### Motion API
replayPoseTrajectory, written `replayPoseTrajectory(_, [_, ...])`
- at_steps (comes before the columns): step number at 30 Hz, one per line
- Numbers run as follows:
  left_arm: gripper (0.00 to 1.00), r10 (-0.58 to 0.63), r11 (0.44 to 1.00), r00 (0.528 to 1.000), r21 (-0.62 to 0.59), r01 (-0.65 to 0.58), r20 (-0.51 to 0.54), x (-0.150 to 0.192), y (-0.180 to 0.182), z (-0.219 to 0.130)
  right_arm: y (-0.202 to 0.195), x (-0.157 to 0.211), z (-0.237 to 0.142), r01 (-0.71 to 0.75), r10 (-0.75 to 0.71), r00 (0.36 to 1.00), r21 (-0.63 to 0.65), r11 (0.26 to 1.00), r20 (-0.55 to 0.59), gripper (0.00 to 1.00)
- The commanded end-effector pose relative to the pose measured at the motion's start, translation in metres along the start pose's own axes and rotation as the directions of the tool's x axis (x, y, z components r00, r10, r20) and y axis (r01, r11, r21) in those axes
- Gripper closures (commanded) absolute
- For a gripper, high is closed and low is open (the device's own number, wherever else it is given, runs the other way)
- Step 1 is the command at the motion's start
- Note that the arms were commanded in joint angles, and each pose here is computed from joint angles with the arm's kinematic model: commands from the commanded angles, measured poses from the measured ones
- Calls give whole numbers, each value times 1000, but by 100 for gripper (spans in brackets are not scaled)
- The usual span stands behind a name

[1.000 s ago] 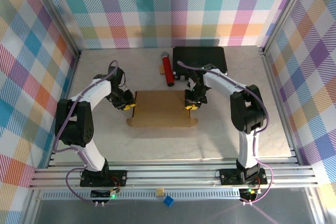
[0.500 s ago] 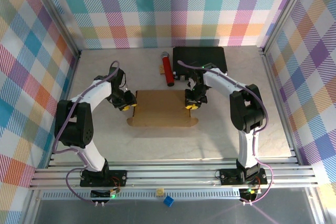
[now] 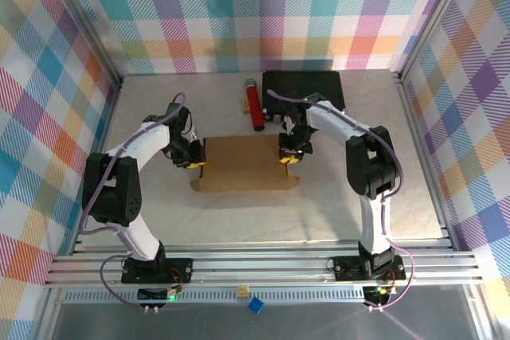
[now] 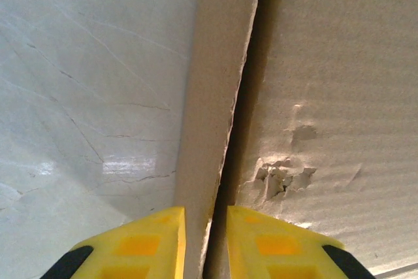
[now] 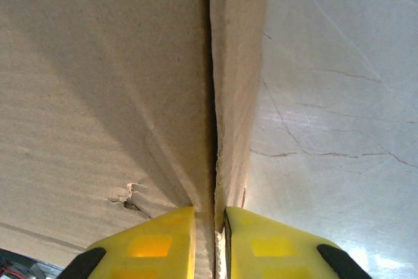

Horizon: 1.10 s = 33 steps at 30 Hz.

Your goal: Fold the paper box

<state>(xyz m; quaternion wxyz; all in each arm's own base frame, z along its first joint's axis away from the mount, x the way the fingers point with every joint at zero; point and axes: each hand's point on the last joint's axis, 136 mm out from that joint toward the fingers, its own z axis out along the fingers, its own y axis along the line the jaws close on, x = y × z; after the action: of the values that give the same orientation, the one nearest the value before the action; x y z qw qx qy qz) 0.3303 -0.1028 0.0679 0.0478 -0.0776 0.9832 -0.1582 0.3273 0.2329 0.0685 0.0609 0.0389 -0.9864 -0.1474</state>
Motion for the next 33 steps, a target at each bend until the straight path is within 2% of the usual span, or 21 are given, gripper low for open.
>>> replayPoseTrajectory(1, [82, 22, 1000, 999, 18, -21, -40, 5, -3, 5, -4, -2, 5, 10, -10, 1000, 13, 1000, -18, 82])
replayPoseTrajectory(9, [84, 9, 1000, 997, 11, -8, -70, 14, 4, 18, -3, -2, 6, 9, -9, 1000, 5, 1000, -23, 82])
replayPoseTrajectory(15, [89, 7, 1000, 996, -15, -8, -85, 18, 8, 22, 0, -4, 5, 7, -8, 1000, -4, 1000, -20, 82])
replayPoseTrajectory(17, [87, 8, 999, 997, -42, -12, -76, 18, 12, 18, 0, -4, 5, 7, -7, 1000, -4, 1000, -21, 82])
replayPoseTrajectory(19, [77, 14, 998, 998, -62, -17, -57, 17, 15, 13, 0, -4, 5, 8, -8, 1000, -3, 1000, -20, 82])
replayPoseTrajectory(21, [76, 25, 997, 999, -68, -28, -37, 15, 14, 6, -1, -5, 4, 6, -6, 1000, -3, 1000, -19, 82])
replayPoseTrajectory(33, [85, 43, 999, 995, 4, -43, -86, 20, 1, 23, 3, -4, 2, 1, -1, 1000, -24, 1000, -24, 80])
